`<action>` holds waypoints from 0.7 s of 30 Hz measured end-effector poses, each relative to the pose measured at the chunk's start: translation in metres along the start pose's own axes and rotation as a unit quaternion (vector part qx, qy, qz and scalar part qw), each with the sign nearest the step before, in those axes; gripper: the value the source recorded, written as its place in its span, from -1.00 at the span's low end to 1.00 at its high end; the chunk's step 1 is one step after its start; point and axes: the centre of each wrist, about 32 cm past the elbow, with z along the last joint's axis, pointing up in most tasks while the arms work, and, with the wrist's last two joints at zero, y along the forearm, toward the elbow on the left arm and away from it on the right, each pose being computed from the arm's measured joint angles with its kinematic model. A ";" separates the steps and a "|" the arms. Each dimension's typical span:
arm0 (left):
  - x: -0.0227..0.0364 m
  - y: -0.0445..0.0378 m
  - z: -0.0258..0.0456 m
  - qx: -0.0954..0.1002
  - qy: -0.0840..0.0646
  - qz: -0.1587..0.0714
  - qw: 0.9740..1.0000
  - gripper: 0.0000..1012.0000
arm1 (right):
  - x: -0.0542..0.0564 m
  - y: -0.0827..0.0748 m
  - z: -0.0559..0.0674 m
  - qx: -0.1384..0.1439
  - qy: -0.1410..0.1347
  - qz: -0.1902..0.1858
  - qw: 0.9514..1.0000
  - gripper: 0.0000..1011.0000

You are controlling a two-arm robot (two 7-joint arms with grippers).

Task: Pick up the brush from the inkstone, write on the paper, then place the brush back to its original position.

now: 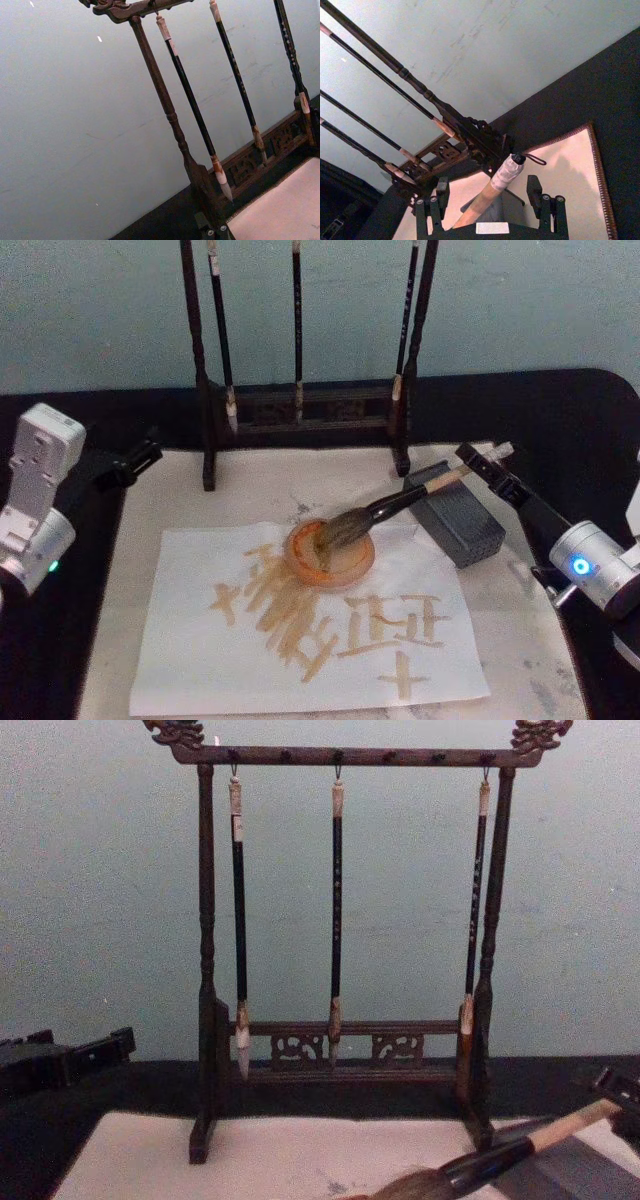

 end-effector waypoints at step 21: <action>0.0000 0.0000 0.0000 0.000 0.000 0.000 1.000 0.98 | 0.001 0.006 -0.002 -0.006 0.036 0.002 0.999 0.98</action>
